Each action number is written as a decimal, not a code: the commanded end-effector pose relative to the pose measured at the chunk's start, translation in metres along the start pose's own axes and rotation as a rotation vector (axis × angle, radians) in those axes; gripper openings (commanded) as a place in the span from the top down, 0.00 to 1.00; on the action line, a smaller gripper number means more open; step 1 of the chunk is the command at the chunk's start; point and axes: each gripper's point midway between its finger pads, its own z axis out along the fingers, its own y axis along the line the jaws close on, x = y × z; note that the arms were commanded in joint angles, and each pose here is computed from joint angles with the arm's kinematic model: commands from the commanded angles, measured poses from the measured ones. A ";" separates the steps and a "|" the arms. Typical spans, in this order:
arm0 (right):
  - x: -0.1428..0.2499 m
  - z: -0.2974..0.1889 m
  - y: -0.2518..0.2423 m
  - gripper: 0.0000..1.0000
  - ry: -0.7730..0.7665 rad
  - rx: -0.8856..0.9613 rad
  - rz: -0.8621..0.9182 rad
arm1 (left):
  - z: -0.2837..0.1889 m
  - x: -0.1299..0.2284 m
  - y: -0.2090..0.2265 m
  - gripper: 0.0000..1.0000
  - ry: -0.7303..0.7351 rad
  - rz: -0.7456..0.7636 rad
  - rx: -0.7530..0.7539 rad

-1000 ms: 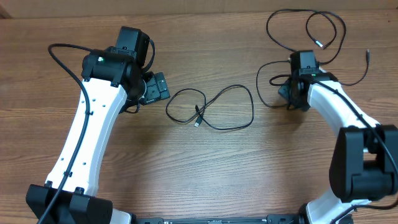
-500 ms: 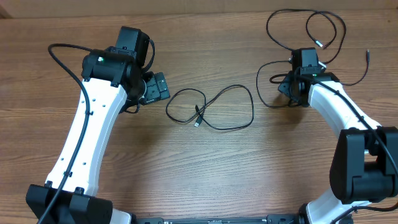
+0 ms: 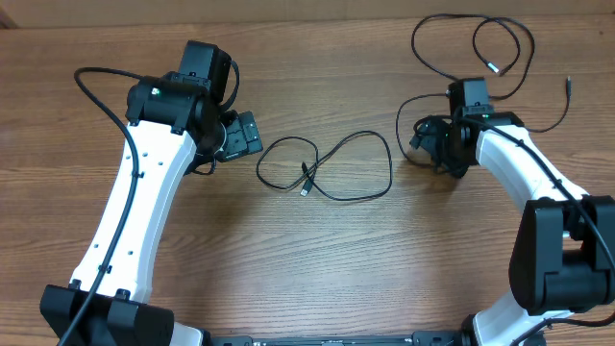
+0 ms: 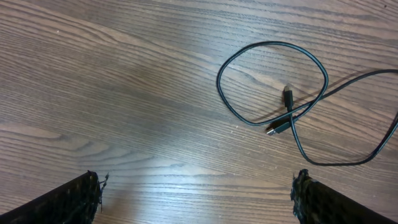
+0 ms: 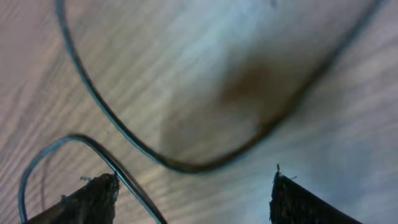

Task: Untangle cables

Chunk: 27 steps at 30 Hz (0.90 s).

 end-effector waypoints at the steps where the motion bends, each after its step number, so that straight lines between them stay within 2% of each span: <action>1: -0.002 -0.005 -0.012 0.17 -0.038 0.061 0.207 | 0.004 0.001 0.000 0.01 0.014 -0.008 0.001; 11: -0.008 -0.002 -0.029 0.18 -0.097 0.144 0.348 | 0.004 0.002 0.000 0.01 0.018 -0.008 -0.001; 27: -0.005 0.029 -0.051 0.18 -0.091 0.265 0.337 | 0.004 0.002 0.000 0.01 0.017 -0.008 -0.001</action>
